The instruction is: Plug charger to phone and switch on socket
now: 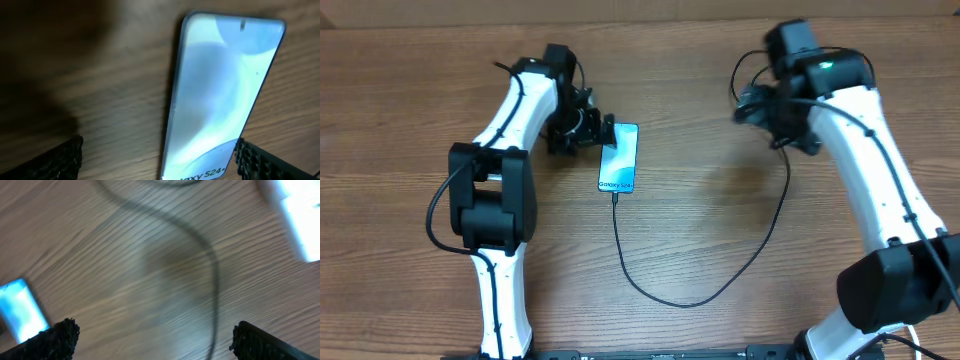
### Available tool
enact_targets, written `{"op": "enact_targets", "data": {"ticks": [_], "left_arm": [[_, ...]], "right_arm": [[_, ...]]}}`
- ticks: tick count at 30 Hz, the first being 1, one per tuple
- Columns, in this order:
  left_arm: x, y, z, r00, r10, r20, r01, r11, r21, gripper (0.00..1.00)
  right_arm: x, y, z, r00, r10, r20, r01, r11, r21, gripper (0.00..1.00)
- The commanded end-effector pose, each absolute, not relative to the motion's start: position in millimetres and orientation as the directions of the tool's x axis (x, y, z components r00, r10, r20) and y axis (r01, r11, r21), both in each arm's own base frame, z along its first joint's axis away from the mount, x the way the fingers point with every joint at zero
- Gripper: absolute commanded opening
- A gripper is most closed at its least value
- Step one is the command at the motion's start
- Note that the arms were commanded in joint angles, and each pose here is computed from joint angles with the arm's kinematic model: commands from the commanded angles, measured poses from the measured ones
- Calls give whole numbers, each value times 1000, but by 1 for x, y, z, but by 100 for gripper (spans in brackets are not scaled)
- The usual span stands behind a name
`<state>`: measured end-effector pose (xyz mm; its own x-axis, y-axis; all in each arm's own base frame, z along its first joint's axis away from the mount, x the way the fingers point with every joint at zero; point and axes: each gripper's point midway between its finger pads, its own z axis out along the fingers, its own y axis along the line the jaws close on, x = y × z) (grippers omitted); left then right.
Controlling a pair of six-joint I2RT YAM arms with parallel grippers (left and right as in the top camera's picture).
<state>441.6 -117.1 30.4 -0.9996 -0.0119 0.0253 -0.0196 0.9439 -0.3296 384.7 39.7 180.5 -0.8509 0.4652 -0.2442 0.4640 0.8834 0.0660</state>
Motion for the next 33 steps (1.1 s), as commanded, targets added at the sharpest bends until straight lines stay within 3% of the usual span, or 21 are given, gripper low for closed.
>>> {"op": "enact_targets", "data": {"ticks": [1,5,8,11,15,20,33], "left_arm": [[478,-103,119,-975,-54,-218,21,944,-328,100],[490,-101,218,-875,-62,-480,112,939,-325,100],[486,-99,237,-853,-66,-518,118,942,-314,100],[485,-98,240,-850,-66,-523,120,942,-314,100],[486,-99,237,-854,-65,-517,118,942,-314,100],[486,-99,237,-854,-65,-516,118,942,-314,100],[486,-99,237,-854,-65,-516,118,942,-314,100]], "right_arm": [[390,-10,189,-830,496,-254,490,867,91,100],[392,-90,167,-733,650,-200,637,759,132,100],[396,-130,163,-659,716,-230,703,695,149,100],[402,-159,166,-613,735,-289,723,670,168,100],[410,-180,163,-630,688,-361,690,709,147,100],[393,-219,136,-518,756,-400,817,576,30,100],[407,-231,58,-537,788,-300,815,577,57,100]]}}
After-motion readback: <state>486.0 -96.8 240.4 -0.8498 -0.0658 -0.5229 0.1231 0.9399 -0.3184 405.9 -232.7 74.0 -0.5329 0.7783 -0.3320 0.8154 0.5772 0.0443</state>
